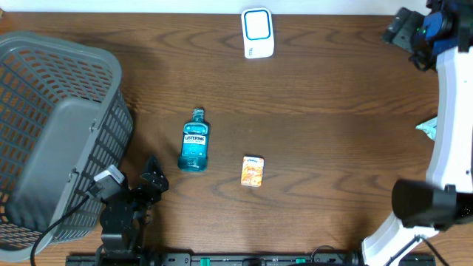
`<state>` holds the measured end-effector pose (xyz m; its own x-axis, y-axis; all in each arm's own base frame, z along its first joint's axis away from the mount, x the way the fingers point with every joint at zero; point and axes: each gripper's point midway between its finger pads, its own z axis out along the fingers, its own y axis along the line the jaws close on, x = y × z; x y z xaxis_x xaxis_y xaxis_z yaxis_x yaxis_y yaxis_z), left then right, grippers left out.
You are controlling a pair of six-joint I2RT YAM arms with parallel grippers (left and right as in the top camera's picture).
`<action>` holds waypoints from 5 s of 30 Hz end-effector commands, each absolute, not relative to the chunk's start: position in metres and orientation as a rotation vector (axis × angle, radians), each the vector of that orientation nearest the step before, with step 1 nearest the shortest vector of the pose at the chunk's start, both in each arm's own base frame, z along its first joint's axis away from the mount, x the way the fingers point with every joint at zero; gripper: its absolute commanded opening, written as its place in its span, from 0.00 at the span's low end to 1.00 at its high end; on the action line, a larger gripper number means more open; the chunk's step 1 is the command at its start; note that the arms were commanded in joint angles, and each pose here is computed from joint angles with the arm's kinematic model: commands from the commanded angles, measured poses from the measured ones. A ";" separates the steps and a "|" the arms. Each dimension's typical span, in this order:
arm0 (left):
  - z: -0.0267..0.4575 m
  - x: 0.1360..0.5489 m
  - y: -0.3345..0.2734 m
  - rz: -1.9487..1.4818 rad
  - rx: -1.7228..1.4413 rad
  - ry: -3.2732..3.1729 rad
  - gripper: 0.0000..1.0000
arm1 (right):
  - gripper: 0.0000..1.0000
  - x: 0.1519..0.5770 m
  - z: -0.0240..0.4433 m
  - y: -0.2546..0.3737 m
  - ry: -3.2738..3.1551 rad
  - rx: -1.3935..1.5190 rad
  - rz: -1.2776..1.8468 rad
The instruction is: Scan the item barcode
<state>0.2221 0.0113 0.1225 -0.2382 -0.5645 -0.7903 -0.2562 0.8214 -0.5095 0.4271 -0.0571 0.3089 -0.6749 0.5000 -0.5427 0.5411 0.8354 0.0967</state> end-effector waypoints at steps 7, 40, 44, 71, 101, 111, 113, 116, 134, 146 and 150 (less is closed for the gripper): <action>0.115 0.220 0.014 -0.306 -0.642 1.844 0.98 | 0.99 0.404 0.272 0.092 2.742 0.387 0.215; 0.115 0.220 0.014 -0.306 -0.642 1.843 0.98 | 0.67 0.265 0.051 0.276 3.049 -0.142 -0.365; 0.115 0.220 0.014 -0.306 -0.642 1.843 0.98 | 0.61 0.264 0.033 0.273 3.045 -0.067 -0.359; 0.115 0.220 0.014 -0.306 -0.642 1.844 0.98 | 0.17 0.253 -0.008 0.262 3.055 0.181 -0.423; 0.115 0.220 0.014 -0.306 -0.642 1.843 0.98 | 0.25 0.277 0.029 0.163 2.602 2.635 -0.327; 0.115 0.220 0.014 -0.306 -0.642 1.843 0.98 | 0.38 0.330 0.006 0.144 2.711 2.252 -0.021; 0.115 0.220 0.014 -0.306 -0.642 1.843 0.98 | 0.27 0.348 0.006 0.146 2.824 2.040 0.148; 0.115 0.220 0.014 -0.306 -0.642 1.843 0.98 | 0.20 0.365 0.024 0.131 2.878 1.825 0.295; 0.115 0.220 0.014 -0.306 -0.642 1.843 0.98 | 0.38 0.323 0.205 0.084 2.898 -0.067 0.465; 0.115 0.220 0.014 -0.306 -0.642 1.844 0.98 | 0.98 0.327 0.192 0.096 2.846 -0.438 0.299; 0.115 0.220 0.014 -0.306 -0.642 1.843 0.98 | 0.81 0.305 0.173 0.130 2.679 -0.988 0.524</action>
